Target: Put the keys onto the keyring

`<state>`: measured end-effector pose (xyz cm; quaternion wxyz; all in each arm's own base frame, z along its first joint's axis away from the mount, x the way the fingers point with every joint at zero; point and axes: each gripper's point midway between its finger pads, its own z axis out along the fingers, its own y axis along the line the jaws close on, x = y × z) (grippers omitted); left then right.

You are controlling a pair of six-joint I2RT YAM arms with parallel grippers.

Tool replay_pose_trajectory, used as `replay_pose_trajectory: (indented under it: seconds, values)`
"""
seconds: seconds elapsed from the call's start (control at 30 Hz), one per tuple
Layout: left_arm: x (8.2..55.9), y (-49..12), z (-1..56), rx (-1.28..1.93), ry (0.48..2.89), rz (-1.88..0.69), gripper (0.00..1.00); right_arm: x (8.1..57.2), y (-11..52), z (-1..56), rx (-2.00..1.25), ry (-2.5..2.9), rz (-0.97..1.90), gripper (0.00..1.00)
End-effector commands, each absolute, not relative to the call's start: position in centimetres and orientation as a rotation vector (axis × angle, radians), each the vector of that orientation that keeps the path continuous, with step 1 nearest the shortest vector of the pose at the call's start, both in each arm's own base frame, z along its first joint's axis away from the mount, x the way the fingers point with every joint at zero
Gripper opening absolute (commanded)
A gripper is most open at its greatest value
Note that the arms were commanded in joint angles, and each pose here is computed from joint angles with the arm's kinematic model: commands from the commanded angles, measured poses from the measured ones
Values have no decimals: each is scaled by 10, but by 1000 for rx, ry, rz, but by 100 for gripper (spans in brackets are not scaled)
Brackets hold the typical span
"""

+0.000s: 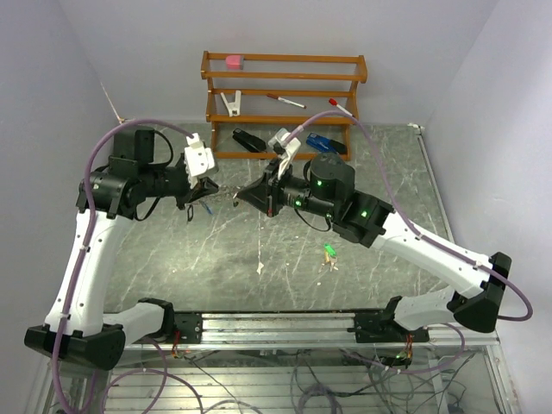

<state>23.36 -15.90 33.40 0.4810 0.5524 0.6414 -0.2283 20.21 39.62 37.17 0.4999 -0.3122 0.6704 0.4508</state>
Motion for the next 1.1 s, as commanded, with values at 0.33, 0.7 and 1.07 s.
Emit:
replay_pose_trajectory:
  seconds: [0.33, 0.7, 1.07]
  values:
    - [243, -160, 332, 1275, 1646, -587, 7, 190, 386, 316, -709, 1770, 1120, 0]
    - [254, -153, 323, 1208, 1712, -540, 7, 197, 375, 199, -607, 2094, 1007, 0]
    - [269, -139, 311, 1106, 1806, -445, 7, 180, 375, 74, -554, 2395, 1052, 0]
